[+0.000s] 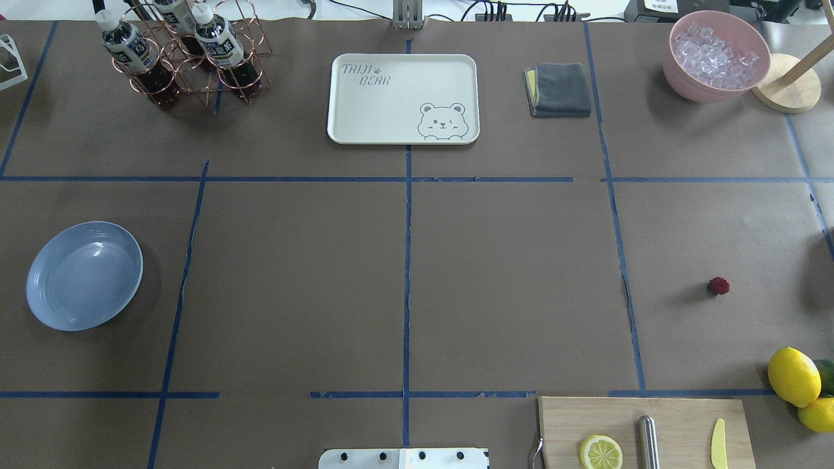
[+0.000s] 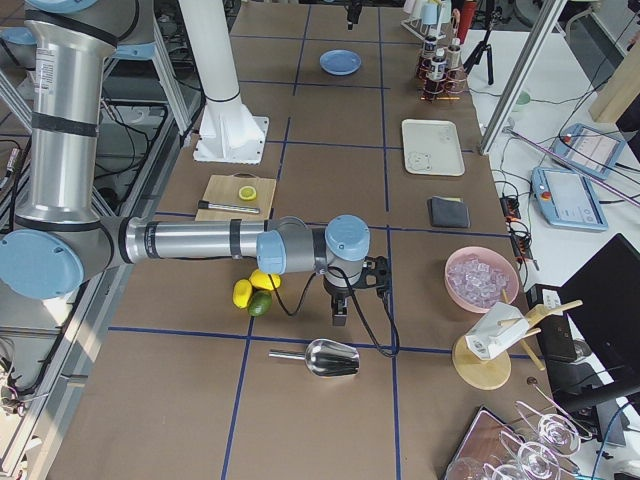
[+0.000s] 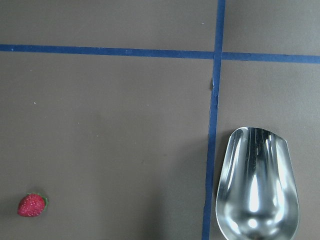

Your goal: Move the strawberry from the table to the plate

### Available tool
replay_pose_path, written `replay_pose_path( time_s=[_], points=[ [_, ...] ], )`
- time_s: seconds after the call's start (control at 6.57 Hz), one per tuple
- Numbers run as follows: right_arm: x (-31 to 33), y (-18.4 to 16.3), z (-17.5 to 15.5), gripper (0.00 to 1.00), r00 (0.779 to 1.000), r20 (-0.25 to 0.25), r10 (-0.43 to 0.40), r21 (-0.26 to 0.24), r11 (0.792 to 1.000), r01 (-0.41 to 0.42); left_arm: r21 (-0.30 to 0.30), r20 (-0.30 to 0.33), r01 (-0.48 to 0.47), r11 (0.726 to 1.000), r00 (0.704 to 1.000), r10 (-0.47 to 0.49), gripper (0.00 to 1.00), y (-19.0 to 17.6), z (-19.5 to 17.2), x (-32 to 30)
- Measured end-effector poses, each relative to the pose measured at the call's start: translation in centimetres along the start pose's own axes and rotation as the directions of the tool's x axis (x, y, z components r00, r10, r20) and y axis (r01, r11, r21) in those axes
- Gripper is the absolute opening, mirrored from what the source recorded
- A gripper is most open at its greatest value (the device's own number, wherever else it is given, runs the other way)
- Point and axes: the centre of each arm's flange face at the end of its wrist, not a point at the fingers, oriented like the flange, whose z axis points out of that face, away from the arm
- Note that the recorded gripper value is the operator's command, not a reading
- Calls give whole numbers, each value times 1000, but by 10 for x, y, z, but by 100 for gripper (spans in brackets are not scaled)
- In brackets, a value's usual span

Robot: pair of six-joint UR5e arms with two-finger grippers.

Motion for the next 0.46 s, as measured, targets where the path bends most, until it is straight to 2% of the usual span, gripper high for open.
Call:
replay_pose_path(
  time_s=[0.15, 0.46],
  points=[
    [0, 0, 0, 100, 1000, 0, 0, 0, 1000, 0, -2, 27, -1, 1000, 1000, 1, 99, 1, 10, -1],
    [1, 1, 1, 100, 1000, 1, 2, -4, 1000, -2, -36, 28, -24, 999, 999, 25, 99, 3, 41, 8]
  ],
)
